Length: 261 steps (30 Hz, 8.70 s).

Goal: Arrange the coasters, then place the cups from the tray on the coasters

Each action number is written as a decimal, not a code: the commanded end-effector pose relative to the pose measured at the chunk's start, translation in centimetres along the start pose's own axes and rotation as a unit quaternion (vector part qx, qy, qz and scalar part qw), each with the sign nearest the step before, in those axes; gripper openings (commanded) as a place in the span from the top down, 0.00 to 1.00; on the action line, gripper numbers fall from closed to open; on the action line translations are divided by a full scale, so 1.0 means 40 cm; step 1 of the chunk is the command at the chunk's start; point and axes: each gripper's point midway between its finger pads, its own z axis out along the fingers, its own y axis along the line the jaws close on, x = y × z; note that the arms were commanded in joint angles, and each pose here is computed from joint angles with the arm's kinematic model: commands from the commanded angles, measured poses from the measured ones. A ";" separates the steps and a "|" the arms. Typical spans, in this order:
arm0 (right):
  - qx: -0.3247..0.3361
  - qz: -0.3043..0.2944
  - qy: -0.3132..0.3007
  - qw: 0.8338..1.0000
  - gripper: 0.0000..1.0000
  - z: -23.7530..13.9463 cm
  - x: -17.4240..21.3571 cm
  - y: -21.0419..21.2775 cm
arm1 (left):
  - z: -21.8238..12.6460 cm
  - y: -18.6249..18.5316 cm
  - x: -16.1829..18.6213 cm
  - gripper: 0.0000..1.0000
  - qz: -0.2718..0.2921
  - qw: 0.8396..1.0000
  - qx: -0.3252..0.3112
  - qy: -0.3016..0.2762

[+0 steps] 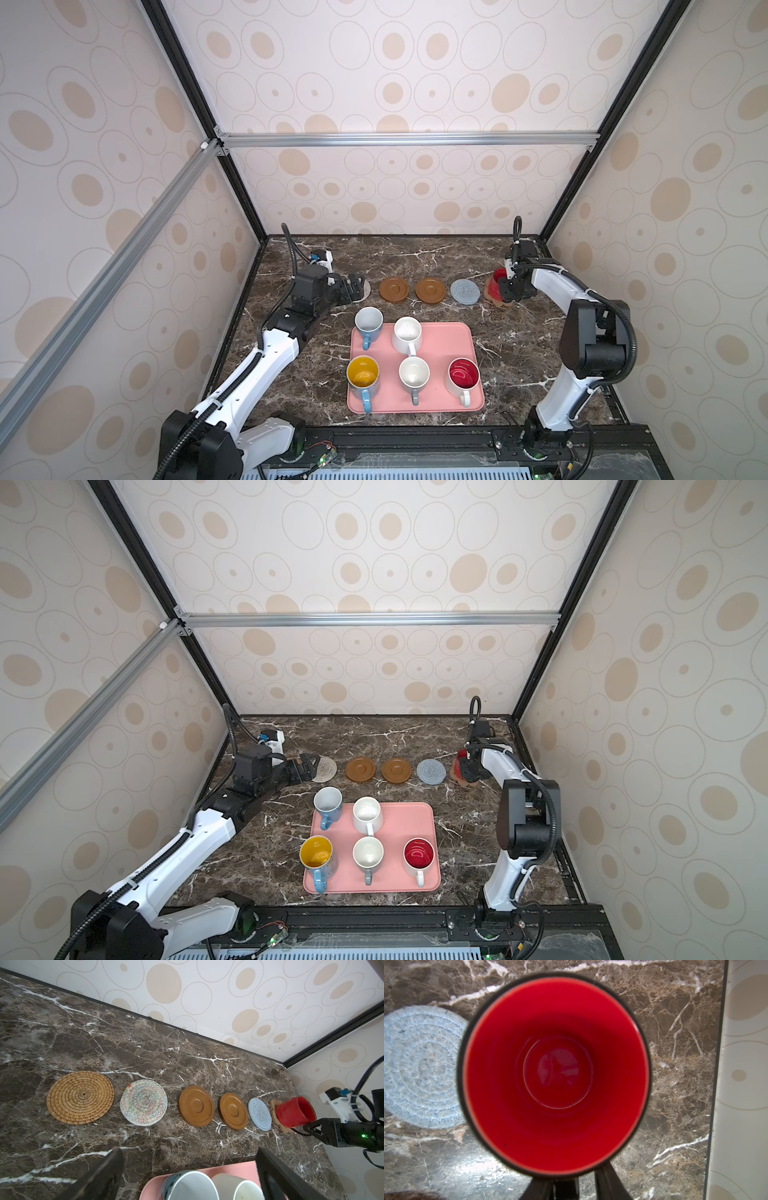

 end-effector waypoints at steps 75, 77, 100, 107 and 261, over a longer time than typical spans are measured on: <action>-0.178 -0.183 0.072 0.964 0.56 -0.359 0.376 0.751 | 0.002 0.006 0.013 0.00 -0.027 0.999 0.007 -0.015; -0.175 -0.185 0.077 0.964 0.56 -0.348 0.384 0.752 | 0.003 0.007 0.013 0.00 -0.028 0.999 0.006 -0.015; -0.182 -0.194 0.102 0.959 0.56 -0.298 0.412 0.794 | 0.014 -0.003 0.006 0.00 -0.025 1.000 0.010 -0.011; -0.172 -0.194 0.104 0.960 0.56 -0.284 0.413 0.793 | 0.016 -0.003 0.009 0.00 -0.024 1.000 0.010 -0.009; -0.130 -0.209 0.095 0.965 0.84 -0.223 0.426 0.793 | 0.005 0.020 0.019 0.00 -0.031 0.999 -0.005 -0.016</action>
